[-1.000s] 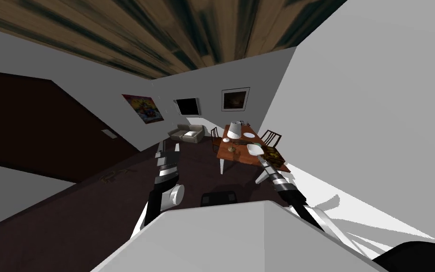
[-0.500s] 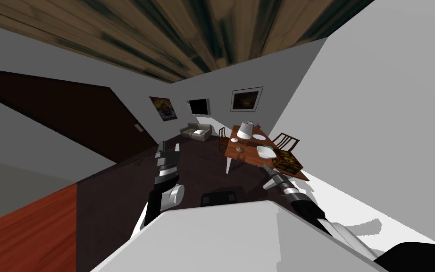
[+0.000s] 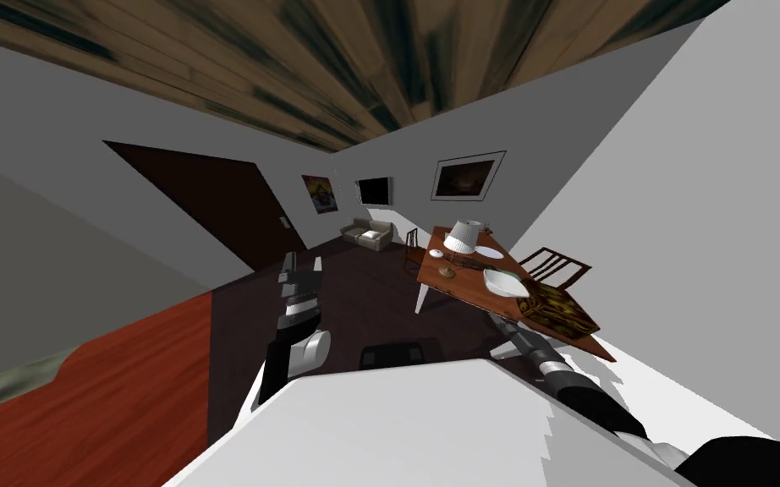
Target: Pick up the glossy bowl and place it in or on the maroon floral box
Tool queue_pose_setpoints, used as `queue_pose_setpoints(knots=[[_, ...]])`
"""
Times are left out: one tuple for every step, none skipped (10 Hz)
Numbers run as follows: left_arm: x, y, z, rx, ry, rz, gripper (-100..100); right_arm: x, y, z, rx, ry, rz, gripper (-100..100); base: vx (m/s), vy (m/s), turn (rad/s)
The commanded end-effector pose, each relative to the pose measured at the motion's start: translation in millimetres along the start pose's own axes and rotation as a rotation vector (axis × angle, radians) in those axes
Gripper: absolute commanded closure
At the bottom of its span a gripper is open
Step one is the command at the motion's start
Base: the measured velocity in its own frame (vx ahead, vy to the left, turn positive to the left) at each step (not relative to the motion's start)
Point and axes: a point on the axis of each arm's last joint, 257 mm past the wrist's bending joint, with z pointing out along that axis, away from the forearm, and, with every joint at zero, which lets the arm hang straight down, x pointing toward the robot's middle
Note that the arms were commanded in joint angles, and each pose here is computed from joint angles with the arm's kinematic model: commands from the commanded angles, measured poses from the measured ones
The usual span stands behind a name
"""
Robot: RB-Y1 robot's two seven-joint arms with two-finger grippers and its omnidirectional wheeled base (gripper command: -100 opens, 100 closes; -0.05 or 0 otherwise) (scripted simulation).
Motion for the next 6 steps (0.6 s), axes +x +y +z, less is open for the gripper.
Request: queue_pose_setpoints(knots=[[0.0, 0, 0.0, 0.000, 0.000, 0.000, 0, 12, -11, -4.7, 0.027, 0.026, -0.040, -100, -0.001, 0.030, 0.157], [-0.1, 0, -0.1, 0.000, 0.000, 0.000, 0, 26, -39, -18.3, 0.076, 0.076, -0.118, -100, 0.006, 0.042, 0.251], [0.0, 0, 0.0, 0.000, 0.000, 0.000, 0, 39, -65, -33.3, 0.122, 0.125, -0.180, -100, 0.023, 0.047, 0.397], [0.0, 0, 0.0, 0.000, 0.000, 0.000, 0, 40, -65, -34.2, 0.121, 0.131, -0.197, -100, 0.027, 0.018, 0.255], [-0.1, 0, -0.1, 0.000, 0.000, 0.000, 0, 54, -91, -51.9, 0.163, 0.187, -0.265, -100, 0.031, 0.007, 0.390], [-0.1, 0, 0.0, 0.000, 0.000, 0.000, 0, 54, -91, -52.0, 0.162, 0.189, -0.273, -100, 0.025, -0.009, 0.142]])
